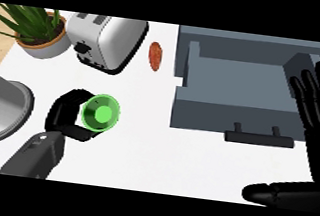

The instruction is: Pick up the cup, place it into the drawer and close the drawer

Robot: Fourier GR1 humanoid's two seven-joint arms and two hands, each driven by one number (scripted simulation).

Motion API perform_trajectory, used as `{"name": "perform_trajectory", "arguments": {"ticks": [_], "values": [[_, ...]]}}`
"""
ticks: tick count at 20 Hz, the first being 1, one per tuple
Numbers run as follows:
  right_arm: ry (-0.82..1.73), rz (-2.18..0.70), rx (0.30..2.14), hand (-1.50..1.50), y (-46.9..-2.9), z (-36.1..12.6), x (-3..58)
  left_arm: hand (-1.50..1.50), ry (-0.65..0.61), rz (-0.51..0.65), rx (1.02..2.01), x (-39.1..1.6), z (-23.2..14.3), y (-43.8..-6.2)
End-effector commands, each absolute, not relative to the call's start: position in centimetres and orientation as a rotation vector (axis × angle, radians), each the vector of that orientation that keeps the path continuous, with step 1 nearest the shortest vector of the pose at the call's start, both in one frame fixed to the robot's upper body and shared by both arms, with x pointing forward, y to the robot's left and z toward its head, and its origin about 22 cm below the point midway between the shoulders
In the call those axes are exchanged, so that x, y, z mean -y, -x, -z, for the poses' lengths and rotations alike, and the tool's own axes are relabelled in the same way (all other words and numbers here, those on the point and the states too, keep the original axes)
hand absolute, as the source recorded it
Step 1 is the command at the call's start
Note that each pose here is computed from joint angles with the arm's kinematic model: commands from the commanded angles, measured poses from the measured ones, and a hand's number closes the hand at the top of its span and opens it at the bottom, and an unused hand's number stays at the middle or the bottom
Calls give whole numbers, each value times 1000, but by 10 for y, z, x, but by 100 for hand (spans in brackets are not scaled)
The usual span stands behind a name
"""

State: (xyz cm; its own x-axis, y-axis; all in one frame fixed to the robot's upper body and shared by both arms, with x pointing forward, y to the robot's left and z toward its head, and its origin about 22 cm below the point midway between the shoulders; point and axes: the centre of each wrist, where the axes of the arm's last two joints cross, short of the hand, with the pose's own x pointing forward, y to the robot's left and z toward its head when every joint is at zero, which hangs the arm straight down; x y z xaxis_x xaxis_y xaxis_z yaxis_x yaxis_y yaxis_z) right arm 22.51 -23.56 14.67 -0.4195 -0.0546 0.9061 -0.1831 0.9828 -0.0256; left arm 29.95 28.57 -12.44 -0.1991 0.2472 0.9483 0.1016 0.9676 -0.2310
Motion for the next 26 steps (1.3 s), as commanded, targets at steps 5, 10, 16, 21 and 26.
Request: {"name": "perform_trajectory", "arguments": {"ticks": [5,10,16,21,26], "values": [[-151,-142,1995,-150,-224,-142,242,150,119,-284,1951,-279,141,-274],[-162,-129,2002,-150,-214,-154,249,150,162,-307,2017,-274,121,-294],[-133,-149,1988,-150,-211,-163,242,150,239,-186,2072,-262,91,-294],[-138,-117,1971,-150,-210,-138,258,150,362,-133,2070,-222,38,-310],[-125,-129,1971,-150,-233,-135,249,150,418,-123,2067,-201,-31,-321]]}}
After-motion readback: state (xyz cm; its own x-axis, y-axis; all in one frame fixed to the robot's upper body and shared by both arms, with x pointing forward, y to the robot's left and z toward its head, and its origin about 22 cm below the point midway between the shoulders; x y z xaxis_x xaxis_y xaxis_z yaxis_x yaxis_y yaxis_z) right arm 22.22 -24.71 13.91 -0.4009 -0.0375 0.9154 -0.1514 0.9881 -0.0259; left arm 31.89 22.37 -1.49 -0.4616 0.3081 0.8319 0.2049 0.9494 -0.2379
